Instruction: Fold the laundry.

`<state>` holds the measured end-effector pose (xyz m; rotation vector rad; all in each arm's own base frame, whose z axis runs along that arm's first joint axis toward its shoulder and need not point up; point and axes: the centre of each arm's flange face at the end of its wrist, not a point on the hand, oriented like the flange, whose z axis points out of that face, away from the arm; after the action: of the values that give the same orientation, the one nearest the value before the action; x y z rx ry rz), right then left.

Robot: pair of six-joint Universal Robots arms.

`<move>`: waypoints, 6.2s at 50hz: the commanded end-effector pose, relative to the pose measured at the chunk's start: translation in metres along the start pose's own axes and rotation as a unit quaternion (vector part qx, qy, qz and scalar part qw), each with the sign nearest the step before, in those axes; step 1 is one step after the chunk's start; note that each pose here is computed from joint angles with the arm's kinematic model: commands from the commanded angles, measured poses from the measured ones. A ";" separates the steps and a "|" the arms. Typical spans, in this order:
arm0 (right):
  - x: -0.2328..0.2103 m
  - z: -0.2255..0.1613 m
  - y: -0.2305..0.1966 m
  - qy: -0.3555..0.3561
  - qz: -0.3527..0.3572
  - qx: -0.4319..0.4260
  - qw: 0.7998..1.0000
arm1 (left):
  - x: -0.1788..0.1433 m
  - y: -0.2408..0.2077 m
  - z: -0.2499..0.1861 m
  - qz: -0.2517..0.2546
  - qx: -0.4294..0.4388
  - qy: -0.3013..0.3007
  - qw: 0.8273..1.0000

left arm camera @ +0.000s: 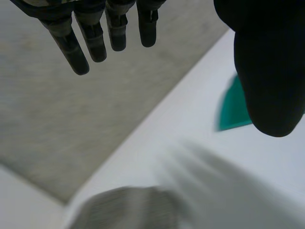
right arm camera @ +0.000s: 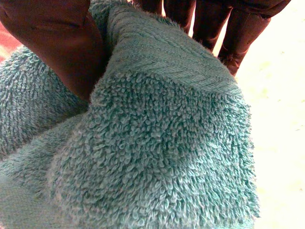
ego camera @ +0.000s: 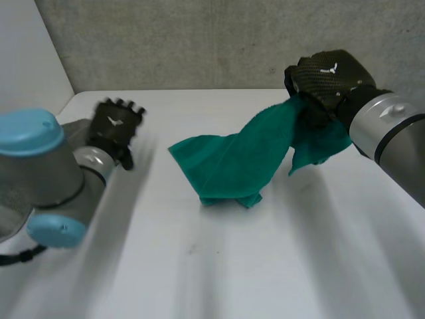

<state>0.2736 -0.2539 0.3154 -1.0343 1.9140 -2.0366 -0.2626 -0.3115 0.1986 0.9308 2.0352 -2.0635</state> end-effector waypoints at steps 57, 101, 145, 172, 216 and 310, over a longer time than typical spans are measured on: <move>0.043 -0.018 -0.017 0.064 0.111 0.032 0.991 | 0.020 -0.064 -0.032 -0.443 0.046 0.141 0.884; 0.032 0.000 0.130 0.049 -0.067 -0.158 0.984 | 0.083 -0.028 -0.047 -0.285 -0.005 0.195 0.938; -0.003 -0.002 0.000 -0.022 -0.035 -0.015 0.999 | 0.118 -0.014 -0.043 -0.415 -0.072 0.209 0.883; 0.013 -0.047 -0.058 0.015 -0.019 0.069 0.997 | 0.159 -0.003 -0.054 -0.405 -0.099 0.264 0.870; 0.030 0.054 0.096 -0.035 -0.067 -0.198 0.977 | 0.033 -0.049 -0.081 -0.176 0.018 0.088 0.980; 0.103 0.090 -0.089 0.311 -0.235 0.214 0.895 | -0.079 -0.178 0.028 0.047 0.334 -0.197 0.921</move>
<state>0.2813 -0.3822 0.3819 -1.0296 1.6439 -3.0041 -0.2988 -0.3652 0.3187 0.7745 1.4115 -2.4658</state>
